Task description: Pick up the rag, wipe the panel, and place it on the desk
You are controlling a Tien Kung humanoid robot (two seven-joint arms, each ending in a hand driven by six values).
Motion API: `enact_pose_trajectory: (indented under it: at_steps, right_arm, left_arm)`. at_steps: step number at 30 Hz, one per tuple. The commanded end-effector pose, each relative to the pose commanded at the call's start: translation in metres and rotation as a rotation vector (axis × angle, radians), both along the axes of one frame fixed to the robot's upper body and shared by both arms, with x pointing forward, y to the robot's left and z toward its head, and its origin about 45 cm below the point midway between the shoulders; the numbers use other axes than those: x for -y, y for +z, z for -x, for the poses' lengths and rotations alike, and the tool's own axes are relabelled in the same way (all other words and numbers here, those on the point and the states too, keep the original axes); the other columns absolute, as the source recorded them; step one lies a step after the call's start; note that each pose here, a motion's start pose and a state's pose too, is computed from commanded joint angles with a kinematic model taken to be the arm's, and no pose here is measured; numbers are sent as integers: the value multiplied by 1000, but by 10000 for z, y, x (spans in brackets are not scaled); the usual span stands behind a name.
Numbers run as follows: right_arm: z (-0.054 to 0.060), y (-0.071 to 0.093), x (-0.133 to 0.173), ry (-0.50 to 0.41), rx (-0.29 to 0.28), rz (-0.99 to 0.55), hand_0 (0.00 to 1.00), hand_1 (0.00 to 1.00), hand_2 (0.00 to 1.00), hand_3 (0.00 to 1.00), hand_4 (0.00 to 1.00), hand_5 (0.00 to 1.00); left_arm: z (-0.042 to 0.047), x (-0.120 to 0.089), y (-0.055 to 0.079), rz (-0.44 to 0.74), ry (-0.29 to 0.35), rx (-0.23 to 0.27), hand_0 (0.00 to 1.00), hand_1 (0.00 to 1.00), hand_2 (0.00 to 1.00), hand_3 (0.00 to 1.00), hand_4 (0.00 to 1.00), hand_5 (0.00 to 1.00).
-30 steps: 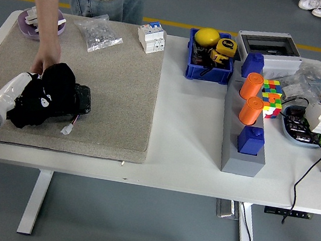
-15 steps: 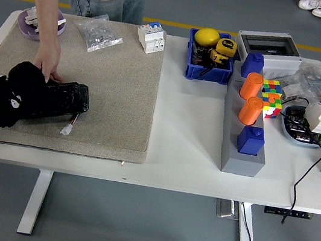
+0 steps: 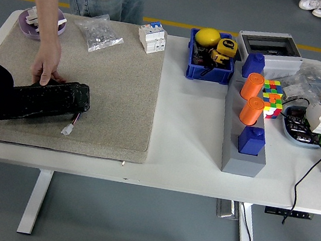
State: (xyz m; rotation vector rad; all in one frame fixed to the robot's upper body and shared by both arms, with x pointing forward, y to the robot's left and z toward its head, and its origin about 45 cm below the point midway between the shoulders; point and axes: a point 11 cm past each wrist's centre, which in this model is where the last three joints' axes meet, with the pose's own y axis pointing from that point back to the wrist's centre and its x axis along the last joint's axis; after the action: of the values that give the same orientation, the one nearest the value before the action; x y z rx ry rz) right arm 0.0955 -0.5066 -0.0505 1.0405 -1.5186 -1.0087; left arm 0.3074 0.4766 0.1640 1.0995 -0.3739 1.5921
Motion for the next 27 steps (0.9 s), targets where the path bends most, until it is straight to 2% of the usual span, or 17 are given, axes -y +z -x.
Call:
enact_pose_trajectory:
  at_steps: [3,8,16,27]
  right_arm:
    - [-3,-1,-3,1,1,-1,764,704,728,699,998,635]
    - [-7,-5,-11,1,1,-2,763,704,728,698,998,634]
    - [4,-6,-9,3,-3,-3,763,702,728,699,998,635]
    - [5,-11,-17,3,-3,-3,764,702,728,700,998,638]
  left_arm:
    - [15,-15,1,-1,2,-1,243,249,611,517,57,2]
    - [-22,50,13,12,-12,9,243,246,610,515,38,2]
    - [-133,242,16,41,-54,22,242,248,611,515,49,2]
    - [-274,576,-67,86,-121,16,243,250,612,518,61,2]
